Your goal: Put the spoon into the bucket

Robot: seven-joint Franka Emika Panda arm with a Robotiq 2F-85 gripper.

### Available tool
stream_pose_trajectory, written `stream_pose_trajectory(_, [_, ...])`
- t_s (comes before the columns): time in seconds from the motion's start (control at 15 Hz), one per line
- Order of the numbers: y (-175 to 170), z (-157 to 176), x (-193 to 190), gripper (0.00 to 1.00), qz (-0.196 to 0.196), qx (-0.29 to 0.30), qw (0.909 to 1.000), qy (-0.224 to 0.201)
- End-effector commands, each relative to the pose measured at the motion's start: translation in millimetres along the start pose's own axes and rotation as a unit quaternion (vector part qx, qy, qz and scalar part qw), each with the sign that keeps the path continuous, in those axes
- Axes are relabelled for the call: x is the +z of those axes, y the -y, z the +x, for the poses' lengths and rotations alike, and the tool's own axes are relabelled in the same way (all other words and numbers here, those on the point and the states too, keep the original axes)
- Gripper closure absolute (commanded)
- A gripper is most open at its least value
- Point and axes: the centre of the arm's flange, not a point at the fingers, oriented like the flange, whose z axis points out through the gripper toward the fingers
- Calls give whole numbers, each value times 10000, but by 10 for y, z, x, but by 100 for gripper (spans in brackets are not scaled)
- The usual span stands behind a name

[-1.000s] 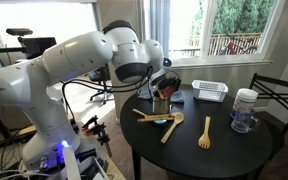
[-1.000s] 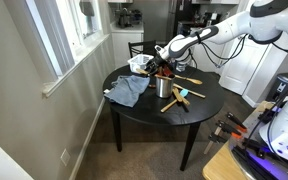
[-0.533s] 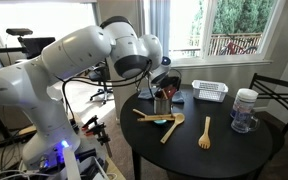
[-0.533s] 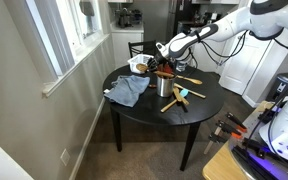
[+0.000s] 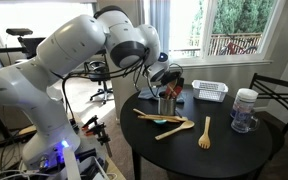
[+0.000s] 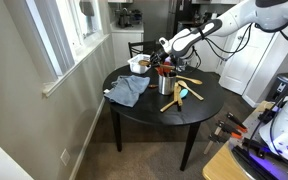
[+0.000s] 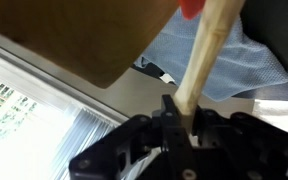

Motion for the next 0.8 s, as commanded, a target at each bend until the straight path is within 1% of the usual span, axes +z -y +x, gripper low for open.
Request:
stream_pose_trajectory(0.0, [95,44,-256,91,-99,-40,9999,-52])
stream_pose_trajectory(0.13, [117,20,-328,91,-139,84,9996,-211])
stream_pose_trajectory(0.4, [166,-54,-617,91,-313,388,9972,-550])
stream_pose_trajectory(0.53, [182,-141,-802,91,-435,606,9943,-757])
stream_pose_trajectory(0.67, [201,-261,-978,91,-604,888,9884,-1073])
stream_pose_trajectory(0.73, [226,-338,-1065,91,-772,937,9843,-1285])
